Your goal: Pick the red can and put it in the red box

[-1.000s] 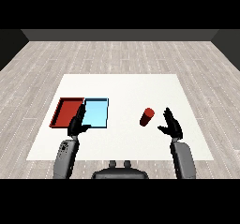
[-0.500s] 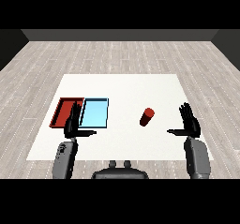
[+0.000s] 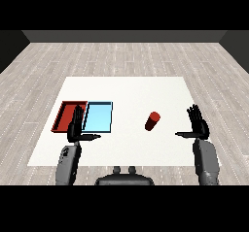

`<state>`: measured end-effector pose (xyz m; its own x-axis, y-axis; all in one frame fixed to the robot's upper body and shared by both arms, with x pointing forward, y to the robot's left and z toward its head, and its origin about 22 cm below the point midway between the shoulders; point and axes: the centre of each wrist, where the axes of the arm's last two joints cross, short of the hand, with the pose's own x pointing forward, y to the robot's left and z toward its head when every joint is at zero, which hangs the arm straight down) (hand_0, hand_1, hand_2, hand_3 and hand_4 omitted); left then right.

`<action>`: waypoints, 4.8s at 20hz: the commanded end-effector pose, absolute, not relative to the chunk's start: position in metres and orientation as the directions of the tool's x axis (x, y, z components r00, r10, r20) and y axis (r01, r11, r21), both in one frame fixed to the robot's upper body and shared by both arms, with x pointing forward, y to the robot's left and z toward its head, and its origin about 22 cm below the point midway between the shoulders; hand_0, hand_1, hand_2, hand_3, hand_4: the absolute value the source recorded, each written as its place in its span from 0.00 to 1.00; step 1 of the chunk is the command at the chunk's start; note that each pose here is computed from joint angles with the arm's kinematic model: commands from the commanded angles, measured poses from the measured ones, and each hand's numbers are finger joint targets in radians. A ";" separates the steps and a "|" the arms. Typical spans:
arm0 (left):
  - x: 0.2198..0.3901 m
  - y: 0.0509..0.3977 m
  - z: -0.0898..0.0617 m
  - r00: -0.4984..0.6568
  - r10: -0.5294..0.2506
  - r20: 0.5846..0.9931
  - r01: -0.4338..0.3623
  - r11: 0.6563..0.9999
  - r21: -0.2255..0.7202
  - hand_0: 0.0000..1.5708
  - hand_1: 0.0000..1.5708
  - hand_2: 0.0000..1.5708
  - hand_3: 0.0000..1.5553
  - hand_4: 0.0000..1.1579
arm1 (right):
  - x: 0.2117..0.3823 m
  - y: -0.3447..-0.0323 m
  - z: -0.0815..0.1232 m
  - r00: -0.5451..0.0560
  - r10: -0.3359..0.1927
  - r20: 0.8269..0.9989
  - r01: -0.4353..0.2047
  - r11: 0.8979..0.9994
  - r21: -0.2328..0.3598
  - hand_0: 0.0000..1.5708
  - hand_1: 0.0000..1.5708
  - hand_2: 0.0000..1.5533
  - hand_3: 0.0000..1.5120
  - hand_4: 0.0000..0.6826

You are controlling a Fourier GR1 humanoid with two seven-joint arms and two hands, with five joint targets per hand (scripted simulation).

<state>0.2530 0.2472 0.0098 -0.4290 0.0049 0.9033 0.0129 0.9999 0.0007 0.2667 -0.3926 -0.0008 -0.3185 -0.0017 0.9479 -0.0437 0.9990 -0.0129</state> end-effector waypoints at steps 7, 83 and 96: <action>0.277 0.256 0.028 -0.463 0.033 0.886 0.018 0.999 -0.028 0.00 0.00 0.00 0.00 0.00 | 0.266 -0.381 -0.008 -0.279 -0.059 0.959 -0.095 0.995 0.033 0.00 0.00 0.00 0.00 0.00; 0.242 0.254 0.007 -0.465 0.044 0.884 -0.010 0.998 -0.055 0.00 0.00 0.00 0.00 0.00 | 0.340 -0.204 -0.097 -0.009 -0.048 0.999 -0.051 0.998 0.047 0.95 0.95 0.94 0.94 0.90; 0.253 0.228 0.011 -0.456 0.049 0.889 0.057 0.998 -0.025 0.00 0.00 0.00 0.00 0.00 | 0.358 -0.210 -0.047 -0.171 -0.005 0.985 -0.085 0.996 -0.009 0.91 0.91 0.92 0.90 0.91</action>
